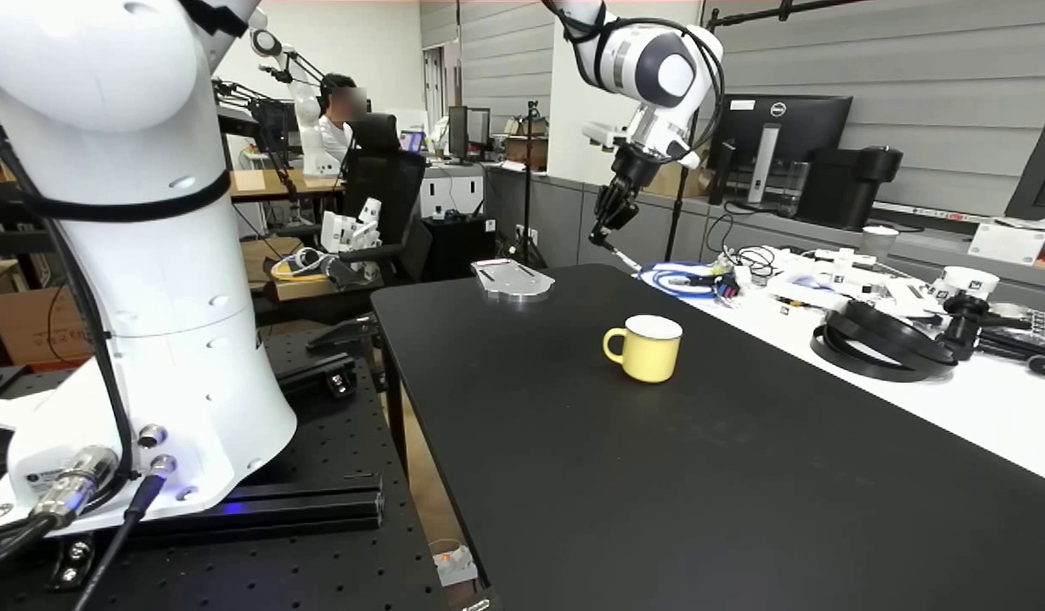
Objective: Place the pen on the table
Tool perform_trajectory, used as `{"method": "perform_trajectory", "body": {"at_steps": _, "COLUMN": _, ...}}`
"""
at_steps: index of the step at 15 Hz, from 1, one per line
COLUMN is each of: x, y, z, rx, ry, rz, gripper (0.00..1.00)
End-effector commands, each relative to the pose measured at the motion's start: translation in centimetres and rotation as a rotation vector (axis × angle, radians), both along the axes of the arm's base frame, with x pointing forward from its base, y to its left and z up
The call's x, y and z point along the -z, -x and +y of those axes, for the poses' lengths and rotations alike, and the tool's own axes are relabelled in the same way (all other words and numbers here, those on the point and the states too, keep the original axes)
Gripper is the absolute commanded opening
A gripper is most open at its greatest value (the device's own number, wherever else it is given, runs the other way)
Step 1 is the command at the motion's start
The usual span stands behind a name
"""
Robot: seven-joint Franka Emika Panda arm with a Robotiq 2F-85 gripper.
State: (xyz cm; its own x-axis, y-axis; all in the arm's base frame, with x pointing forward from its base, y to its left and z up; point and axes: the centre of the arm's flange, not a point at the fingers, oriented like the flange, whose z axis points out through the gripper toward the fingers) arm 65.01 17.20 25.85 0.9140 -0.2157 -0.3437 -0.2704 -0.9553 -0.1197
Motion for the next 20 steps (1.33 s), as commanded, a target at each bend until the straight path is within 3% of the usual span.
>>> {"method": "perform_trajectory", "body": {"at_steps": 1, "x": 0.3, "y": 5.0, "z": -1.2, "rx": -0.147, "ry": 0.014, "rz": -0.145, "gripper": 0.03}}
{"method": "perform_trajectory", "body": {"at_steps": 7, "x": 2.6, "y": 8.6, "z": -2.2, "rx": -0.341, "ry": -0.011, "rz": -0.447, "gripper": 0.03}}
{"method": "perform_trajectory", "body": {"at_steps": 11, "x": 4.6, "y": 11.7, "z": -2.6, "rx": -0.414, "ry": -0.019, "rz": -0.554, "gripper": 0.03}}
{"method": "perform_trajectory", "body": {"at_steps": 16, "x": 7.3, "y": 15.1, "z": -2.8, "rx": -0.481, "ry": -0.027, "rz": -0.564, "gripper": 0.03}}
{"method": "perform_trajectory", "body": {"at_steps": 20, "x": 9.0, "y": 16.8, "z": -3.3, "rx": -0.514, "ry": -0.044, "rz": -0.464, "gripper": 0.03}}
